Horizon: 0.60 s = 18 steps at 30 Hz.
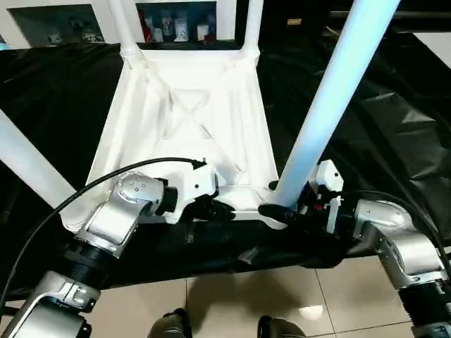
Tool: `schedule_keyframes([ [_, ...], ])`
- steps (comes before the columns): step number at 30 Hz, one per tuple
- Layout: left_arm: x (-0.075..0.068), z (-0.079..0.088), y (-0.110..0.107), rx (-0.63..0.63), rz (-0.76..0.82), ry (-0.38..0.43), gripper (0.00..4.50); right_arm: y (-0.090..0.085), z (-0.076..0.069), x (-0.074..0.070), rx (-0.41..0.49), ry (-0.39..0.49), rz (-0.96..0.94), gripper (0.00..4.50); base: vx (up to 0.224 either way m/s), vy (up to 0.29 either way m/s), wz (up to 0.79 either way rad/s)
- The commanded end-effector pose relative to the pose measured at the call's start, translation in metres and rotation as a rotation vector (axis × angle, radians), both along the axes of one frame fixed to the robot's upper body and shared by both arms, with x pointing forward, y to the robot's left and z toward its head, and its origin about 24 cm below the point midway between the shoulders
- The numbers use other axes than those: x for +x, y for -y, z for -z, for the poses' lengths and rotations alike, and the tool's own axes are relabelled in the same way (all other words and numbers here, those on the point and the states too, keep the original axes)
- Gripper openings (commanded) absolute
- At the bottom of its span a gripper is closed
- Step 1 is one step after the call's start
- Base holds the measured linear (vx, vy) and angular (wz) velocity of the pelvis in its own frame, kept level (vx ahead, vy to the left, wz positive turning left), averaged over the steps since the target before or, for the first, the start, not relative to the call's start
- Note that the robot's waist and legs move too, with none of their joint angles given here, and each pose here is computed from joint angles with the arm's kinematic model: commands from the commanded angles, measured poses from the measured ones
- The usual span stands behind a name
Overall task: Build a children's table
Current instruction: Rotate leg to tighten
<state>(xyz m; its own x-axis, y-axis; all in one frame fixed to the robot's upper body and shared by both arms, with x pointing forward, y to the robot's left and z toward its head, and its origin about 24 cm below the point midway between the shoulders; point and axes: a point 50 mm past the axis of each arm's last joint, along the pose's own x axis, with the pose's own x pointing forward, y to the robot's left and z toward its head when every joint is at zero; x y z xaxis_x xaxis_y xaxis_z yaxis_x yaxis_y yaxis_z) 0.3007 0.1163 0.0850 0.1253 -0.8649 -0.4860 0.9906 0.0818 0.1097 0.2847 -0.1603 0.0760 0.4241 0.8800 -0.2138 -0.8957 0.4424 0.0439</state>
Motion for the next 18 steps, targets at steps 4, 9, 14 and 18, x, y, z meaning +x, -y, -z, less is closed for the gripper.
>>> schedule_keyframes([
  [4,-0.0108,0.0224,0.0061,0.033,0.032,-0.094,0.0,-0.0106,-0.005,-0.0033,0.012,0.016,-0.078,2.63,0.0,0.0,0.0],
  [9,-0.0103,0.0223,0.0053,0.037,0.028,-0.092,0.0,-0.0087,-0.0039,-0.0019,-0.005,0.019,-0.053,2.97,0.0,0.0,0.0],
  [14,-0.0102,0.0227,0.0051,0.037,0.029,-0.094,0.0,-0.009,-0.0038,-0.0053,0.003,-0.004,-0.063,3.42,0.0,0.0,0.0],
  [18,-0.0102,0.0231,0.0049,0.039,0.029,-0.095,0.0,-0.0079,-0.0024,-0.0055,-0.013,0.005,-0.054,3.76,0.0,0.0,0.0],
])
